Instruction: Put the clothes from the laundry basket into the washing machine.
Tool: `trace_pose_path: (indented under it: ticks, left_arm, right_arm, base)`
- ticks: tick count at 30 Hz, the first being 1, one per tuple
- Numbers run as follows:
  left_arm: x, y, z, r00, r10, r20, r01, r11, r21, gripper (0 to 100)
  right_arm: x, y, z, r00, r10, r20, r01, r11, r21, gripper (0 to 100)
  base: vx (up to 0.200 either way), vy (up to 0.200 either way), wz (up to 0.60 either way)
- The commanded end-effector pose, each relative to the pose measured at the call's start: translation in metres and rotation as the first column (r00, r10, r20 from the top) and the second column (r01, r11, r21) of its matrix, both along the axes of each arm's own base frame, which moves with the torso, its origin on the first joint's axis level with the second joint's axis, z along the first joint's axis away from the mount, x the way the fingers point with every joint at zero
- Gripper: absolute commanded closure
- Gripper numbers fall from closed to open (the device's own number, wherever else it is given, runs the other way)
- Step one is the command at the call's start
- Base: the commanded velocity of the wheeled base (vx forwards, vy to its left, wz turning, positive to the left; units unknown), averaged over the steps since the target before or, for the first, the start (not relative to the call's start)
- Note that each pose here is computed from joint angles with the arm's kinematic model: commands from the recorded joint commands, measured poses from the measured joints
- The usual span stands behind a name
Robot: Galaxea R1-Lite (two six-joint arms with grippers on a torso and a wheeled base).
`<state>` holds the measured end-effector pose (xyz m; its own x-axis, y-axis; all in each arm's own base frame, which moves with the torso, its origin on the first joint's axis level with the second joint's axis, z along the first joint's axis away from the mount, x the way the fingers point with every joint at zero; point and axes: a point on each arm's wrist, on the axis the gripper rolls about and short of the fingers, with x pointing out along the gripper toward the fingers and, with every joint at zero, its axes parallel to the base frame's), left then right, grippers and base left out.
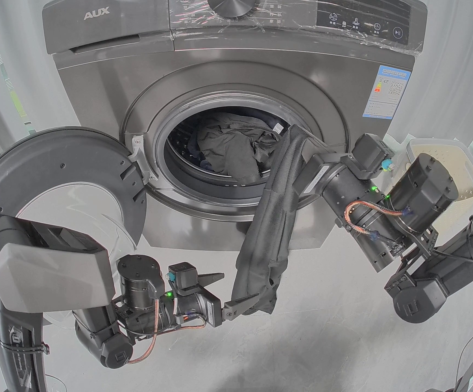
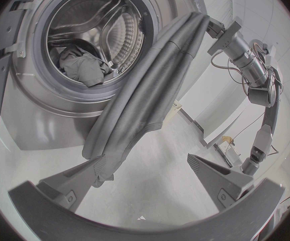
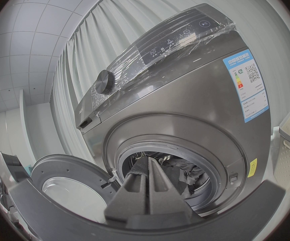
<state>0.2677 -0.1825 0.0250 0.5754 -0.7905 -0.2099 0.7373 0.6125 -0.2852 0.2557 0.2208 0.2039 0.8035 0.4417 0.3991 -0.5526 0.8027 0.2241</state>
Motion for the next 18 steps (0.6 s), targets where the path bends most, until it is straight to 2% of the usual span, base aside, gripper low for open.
trace_pose_path:
  ticks: [1, 8, 18]
  left_arm:
    - [0.005, -0.007, -0.003, 1.0, -0.012, 0.021, 0.012, 1.0, 0.001, 0]
    - [0.019, -0.018, -0.008, 0.997, -0.018, 0.073, 0.017, 1.0, 0.003, 0]
    - [0.033, -0.036, 0.006, 0.988, -0.029, 0.15, 0.038, 0.998, -0.058, 0]
  right_arm:
    - [0.006, 0.007, -0.004, 1.0, 0.005, -0.002, -0.005, 1.0, -0.002, 100]
    - [0.006, 0.008, -0.002, 1.0, 0.005, 0.004, -0.005, 1.0, 0.006, 100]
    - [0.003, 0.017, -0.007, 1.0, 0.027, -0.007, -0.027, 1.0, -0.002, 100]
  base:
    - [0.0, 0.0, 0.0]
    - [0.0, 0.0, 0.0]
    - [0.0, 0.0, 0.0]
